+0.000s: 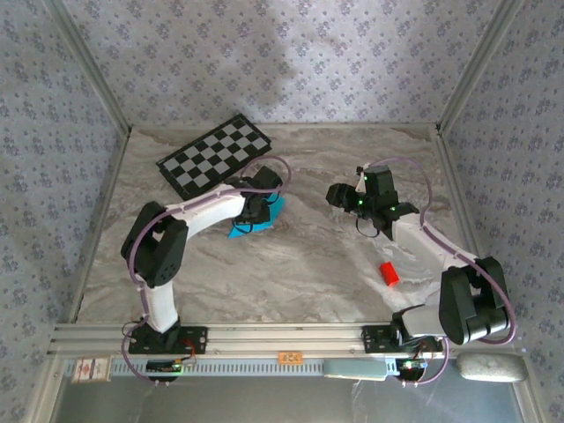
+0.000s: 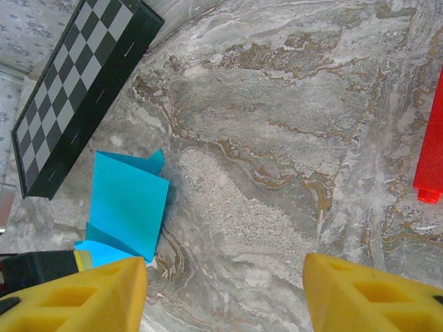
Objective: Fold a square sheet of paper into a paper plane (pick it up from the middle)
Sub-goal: Move the paper to the center of the table.
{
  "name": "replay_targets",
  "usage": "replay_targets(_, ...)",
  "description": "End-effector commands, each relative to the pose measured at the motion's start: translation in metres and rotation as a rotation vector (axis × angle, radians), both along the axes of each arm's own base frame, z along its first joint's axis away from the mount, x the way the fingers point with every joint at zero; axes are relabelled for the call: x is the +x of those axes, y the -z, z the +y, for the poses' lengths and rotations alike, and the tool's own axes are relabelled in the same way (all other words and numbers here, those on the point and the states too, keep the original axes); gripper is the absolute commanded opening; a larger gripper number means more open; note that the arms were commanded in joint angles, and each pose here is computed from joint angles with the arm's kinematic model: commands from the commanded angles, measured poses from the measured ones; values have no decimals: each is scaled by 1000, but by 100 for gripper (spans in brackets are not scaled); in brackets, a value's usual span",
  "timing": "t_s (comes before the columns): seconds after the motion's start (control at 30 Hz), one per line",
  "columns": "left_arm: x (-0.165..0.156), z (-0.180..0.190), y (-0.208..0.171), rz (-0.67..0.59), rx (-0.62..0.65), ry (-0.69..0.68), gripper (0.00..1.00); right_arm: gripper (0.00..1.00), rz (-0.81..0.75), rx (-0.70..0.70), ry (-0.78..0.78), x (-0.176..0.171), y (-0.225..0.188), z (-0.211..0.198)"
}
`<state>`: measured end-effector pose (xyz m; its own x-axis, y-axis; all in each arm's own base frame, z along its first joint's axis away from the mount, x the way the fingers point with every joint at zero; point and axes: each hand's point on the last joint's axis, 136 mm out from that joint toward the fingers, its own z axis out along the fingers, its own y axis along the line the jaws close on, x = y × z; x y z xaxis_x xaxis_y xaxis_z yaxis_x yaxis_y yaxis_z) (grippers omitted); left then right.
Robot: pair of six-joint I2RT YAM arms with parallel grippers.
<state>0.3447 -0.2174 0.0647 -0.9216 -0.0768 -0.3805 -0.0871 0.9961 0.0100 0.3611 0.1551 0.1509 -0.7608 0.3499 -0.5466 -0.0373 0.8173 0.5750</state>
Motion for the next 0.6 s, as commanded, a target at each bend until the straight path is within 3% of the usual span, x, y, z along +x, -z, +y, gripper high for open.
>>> replay_targets(0.0, 5, 17, 16, 22, 71, -20, 15, 62, 12, 8, -7, -2, 3, 3)
replay_targets(0.3, 17, 33, 33, 53, 131, -23, 14, 62, 24, 0, -1, -2, 7, 2)
replay_targets(0.57, 9, -9, 45, 116, -10, 118, 13, 62, 40, -4, -3, -2, 13, 2)
